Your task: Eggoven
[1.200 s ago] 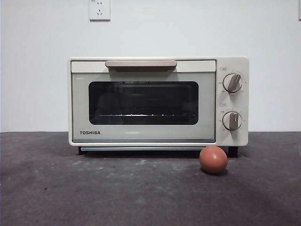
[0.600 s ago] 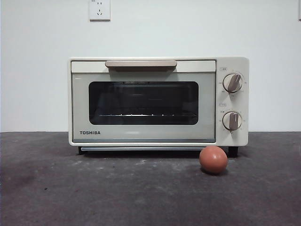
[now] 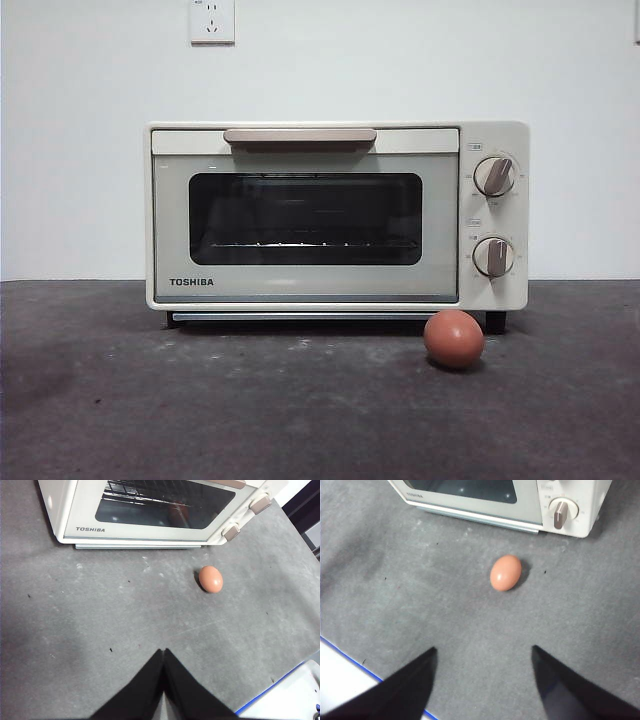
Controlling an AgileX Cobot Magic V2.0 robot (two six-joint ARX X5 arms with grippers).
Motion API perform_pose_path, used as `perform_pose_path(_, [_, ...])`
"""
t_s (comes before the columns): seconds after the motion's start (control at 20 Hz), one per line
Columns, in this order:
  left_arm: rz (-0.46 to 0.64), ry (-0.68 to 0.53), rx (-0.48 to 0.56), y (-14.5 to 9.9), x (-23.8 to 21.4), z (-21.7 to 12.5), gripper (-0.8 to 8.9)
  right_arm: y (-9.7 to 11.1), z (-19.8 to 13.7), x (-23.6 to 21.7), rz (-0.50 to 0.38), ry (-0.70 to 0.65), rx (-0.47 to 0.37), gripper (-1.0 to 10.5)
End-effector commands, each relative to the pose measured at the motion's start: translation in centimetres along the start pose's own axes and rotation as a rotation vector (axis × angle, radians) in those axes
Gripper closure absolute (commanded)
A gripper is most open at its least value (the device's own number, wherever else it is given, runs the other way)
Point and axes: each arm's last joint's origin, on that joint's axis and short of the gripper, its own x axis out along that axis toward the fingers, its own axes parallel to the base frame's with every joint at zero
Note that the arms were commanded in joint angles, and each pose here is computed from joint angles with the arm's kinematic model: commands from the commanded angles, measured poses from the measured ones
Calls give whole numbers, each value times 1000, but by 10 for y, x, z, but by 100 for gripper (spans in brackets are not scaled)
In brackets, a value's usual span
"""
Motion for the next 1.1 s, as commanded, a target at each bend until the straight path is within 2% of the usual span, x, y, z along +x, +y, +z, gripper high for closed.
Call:
perform_pose_path(0.05, [-5, -24, 33, -3, -3, 6, 807, 0, 6, 1, 19, 2, 9, 605])
perform_pose_path(0.4, [-6, -30, 37, -3, -3, 6, 807, -6, 34, 48, 48, 52, 83, 605])
perform_pose_path(0.65, [-6, -30, 37, -3, -3, 6, 807, 0, 47, 103, -52, 103, 109, 607])
perform_pose_path(0.9, [-6, -30, 36, -3, -3, 6, 807, 8, 46, 160, -157, 141, 106, 607])
perform_pose_path(1.1, [-6, -30, 36, -3, -3, 6, 807, 6, 41, 197, -185, 173, 126, 607])
